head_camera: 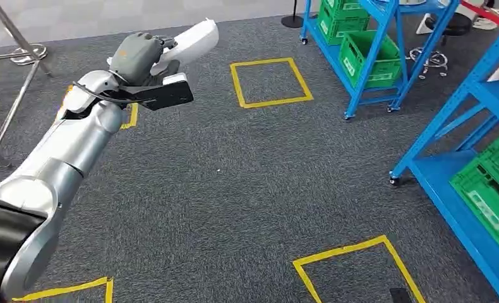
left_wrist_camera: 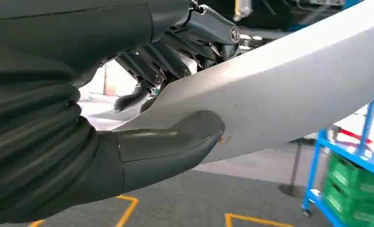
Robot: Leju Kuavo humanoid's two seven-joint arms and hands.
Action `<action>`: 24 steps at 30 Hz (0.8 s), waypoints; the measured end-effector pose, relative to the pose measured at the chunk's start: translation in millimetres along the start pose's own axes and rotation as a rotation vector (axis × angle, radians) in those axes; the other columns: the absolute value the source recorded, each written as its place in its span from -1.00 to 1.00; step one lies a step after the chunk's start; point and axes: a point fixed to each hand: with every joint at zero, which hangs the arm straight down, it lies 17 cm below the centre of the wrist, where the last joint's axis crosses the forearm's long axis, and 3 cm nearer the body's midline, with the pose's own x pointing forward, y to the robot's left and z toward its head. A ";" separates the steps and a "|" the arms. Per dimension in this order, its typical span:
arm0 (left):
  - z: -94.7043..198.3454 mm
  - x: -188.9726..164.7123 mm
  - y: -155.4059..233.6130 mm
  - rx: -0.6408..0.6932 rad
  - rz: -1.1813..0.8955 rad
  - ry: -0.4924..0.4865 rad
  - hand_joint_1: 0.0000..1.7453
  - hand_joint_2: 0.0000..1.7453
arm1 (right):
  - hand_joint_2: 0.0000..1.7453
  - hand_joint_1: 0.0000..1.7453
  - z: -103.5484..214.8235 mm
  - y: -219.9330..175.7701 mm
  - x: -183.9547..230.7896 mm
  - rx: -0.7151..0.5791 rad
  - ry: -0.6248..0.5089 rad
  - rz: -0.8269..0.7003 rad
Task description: Take the parts from the cabinet and place them on the table.
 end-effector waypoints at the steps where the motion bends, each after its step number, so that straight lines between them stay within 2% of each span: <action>1: -0.1 -0.6 1.3 0.004 -0.002 0.003 1.00 1.00 | -1.00 -1.00 0.2 1.1 -0.4 0.002 0.000 0.002; 8: 8.6 -20.4 10.7 0.028 -0.038 0.038 1.00 1.00 | -1.00 -1.00 -0.3 -0.2 2.9 -0.010 -0.002 -0.006; 12: 17.8 -24.9 -10.5 0.007 -0.016 0.035 1.00 1.00 | -1.00 -1.00 -0.2 -0.1 4.0 -0.017 -0.011 -0.025; 21: 9.9 -13.7 0.6 0.031 -0.021 0.026 1.00 1.00 | -1.00 -1.00 -0.6 1.5 17.0 -0.012 -0.043 -0.004; 24: 8.5 -11.1 -0.7 0.030 -0.017 0.026 1.00 1.00 | -1.00 -1.00 0.0 2.8 8.8 -0.010 -0.029 -0.001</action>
